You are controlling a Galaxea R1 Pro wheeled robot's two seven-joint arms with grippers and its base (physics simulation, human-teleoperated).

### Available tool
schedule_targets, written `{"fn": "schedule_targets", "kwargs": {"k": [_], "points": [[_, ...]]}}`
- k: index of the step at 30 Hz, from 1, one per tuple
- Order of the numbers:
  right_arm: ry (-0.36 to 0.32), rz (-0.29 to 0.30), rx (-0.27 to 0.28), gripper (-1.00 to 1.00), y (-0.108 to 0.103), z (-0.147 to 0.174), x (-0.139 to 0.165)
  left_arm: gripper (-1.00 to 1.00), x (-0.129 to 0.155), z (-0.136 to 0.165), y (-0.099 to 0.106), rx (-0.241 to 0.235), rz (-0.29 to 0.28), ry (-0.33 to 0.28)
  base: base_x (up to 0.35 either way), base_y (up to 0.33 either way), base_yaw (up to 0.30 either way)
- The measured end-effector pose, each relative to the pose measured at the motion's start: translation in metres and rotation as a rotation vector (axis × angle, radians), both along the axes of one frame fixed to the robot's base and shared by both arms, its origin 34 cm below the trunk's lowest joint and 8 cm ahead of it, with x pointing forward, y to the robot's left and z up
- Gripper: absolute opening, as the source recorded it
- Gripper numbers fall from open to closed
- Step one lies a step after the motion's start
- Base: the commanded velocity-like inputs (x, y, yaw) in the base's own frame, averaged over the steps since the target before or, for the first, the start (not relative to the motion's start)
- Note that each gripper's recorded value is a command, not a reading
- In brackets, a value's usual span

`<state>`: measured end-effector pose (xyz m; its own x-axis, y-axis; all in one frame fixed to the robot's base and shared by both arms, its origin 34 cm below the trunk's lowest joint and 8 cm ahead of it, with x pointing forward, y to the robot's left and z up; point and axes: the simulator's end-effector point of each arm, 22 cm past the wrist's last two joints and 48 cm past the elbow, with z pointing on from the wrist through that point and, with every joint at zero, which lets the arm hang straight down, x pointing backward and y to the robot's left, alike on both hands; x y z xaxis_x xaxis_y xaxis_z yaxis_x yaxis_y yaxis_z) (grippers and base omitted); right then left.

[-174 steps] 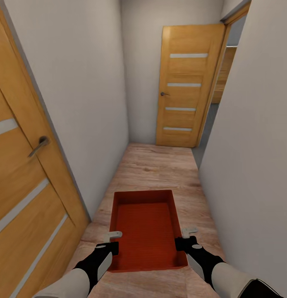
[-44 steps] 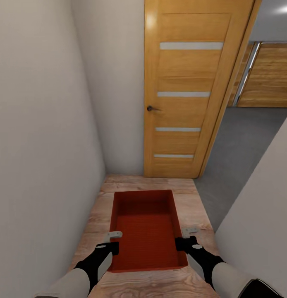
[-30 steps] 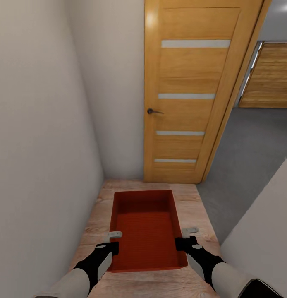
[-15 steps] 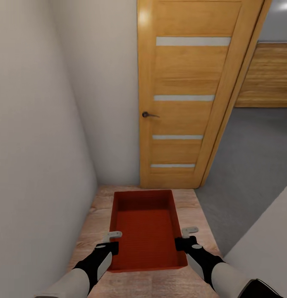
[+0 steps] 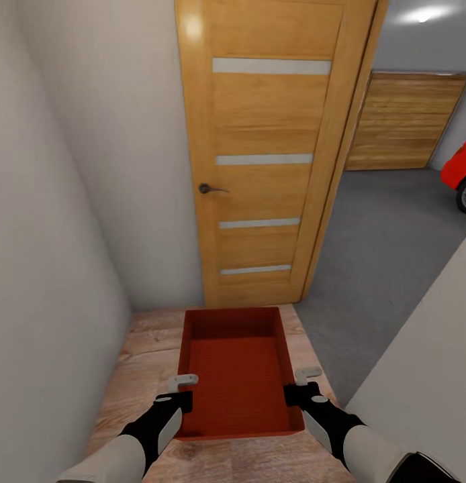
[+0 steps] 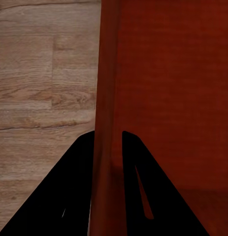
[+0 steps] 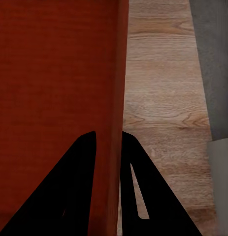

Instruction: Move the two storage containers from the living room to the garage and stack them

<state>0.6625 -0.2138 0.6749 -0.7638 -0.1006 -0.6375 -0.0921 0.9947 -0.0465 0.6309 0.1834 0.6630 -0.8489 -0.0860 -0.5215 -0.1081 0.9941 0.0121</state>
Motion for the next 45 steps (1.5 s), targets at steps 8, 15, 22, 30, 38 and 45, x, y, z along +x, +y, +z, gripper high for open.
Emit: {"fn": "schedule_targets", "kwargs": {"k": [8, 15, 22, 30, 38, 45], "points": [[-0.001, 0.001, 0.000, -1.00, -0.0002, 0.0004, 0.0005, -1.00, 0.0002, 0.0002, -0.0002, 0.000, 0.001, -0.002, 0.000, 0.000, -0.016], [-0.001, 0.001, 0.000, -1.00, -0.0003, 0.0004, 0.0006, -1.00, 0.0003, 0.0003, -0.0004, 0.000, 0.001, -0.002, 0.000, 0.000, 0.000], [-0.001, 0.001, -0.001, -1.00, -0.0004, 0.0003, 0.0004, -1.00, 0.0001, 0.0001, -0.0004, 0.000, 0.001, -0.001, 0.000, 0.000, 0.000], [0.006, -0.001, 0.002, -1.00, -0.0008, -0.0013, -0.0021, -1.00, -0.0016, -0.0004, -0.0007, 0.002, 0.000, 0.006, 0.126, 0.046, 0.000], [0.006, -0.002, 0.002, -1.00, -0.0006, -0.0013, -0.0022, -1.00, -0.0015, -0.0003, -0.0005, 0.002, -0.001, 0.006, 0.282, 0.166, -0.012], [0.006, -0.003, 0.001, -1.00, 0.0002, -0.0014, -0.0025, -1.00, -0.0014, -0.0004, 0.0003, 0.002, -0.002, 0.005, 0.298, 0.174, -0.225]]}}
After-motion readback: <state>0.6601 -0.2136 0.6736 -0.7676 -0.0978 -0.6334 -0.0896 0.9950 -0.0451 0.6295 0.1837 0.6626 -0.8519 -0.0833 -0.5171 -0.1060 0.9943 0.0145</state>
